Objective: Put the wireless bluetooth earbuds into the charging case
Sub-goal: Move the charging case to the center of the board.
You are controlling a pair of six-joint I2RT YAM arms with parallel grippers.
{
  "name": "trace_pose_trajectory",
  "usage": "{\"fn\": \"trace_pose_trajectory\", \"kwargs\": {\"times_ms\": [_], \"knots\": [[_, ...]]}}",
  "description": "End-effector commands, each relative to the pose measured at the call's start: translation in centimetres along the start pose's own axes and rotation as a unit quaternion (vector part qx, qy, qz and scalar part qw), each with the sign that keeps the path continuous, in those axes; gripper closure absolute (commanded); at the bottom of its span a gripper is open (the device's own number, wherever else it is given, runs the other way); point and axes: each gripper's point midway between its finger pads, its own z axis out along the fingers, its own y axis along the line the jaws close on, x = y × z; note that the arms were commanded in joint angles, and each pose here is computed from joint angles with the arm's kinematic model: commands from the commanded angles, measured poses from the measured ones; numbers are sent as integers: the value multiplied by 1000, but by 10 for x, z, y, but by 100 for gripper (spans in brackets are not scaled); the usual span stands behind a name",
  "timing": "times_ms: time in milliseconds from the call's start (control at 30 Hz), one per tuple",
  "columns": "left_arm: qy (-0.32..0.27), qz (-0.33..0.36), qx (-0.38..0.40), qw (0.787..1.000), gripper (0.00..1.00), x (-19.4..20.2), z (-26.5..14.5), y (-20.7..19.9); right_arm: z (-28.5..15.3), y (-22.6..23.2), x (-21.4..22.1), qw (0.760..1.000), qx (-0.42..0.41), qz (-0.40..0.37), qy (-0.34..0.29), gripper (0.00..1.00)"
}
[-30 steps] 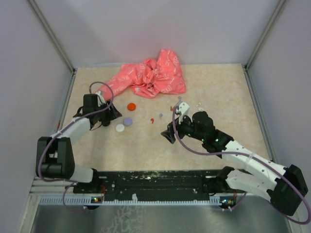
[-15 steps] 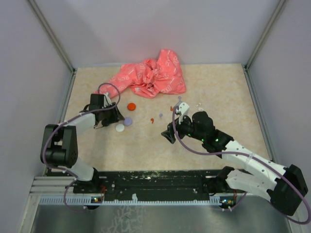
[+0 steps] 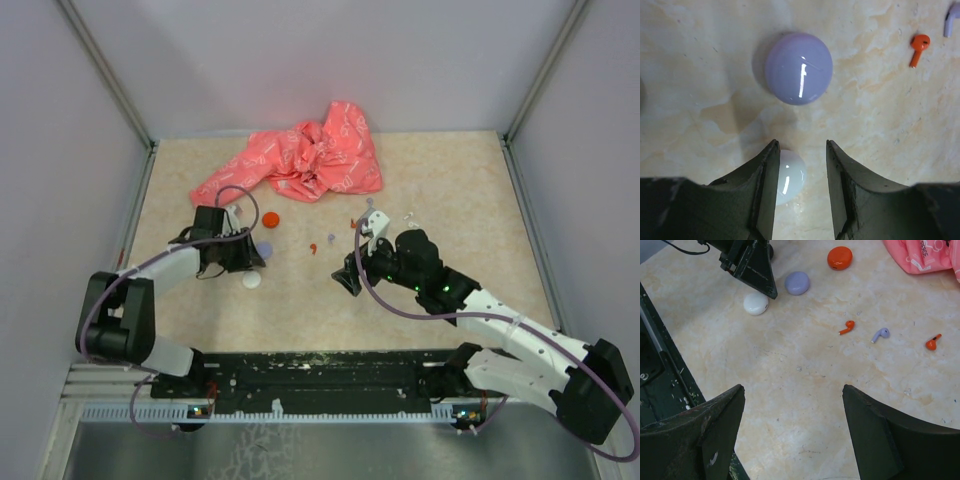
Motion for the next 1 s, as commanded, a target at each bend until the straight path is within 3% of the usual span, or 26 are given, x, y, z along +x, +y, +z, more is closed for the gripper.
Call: {"fn": "trace_pose_trajectory", "kwargs": {"times_ms": [0, 200, 400, 633, 967], "knots": [[11, 24, 25, 999, 53, 14, -12, -16, -2, 1, -19, 1000, -2, -12, -28, 21], [20, 45, 22, 999, 47, 23, -18, -27, -1, 2, -18, 1000, -6, -12, -25, 21], [-13, 67, -12, 998, 39, 14, -22, -31, -1, 2, -18, 1000, -7, -12, -25, 21], [-13, 76, -36, 996, 36, 5, -10, -27, 0, 3, -16, 1000, -10, -12, -22, 21], [21, 62, -45, 997, 37, 31, -3, -27, 1, 3, -16, 1000, -12, -12, -21, 21]]}}
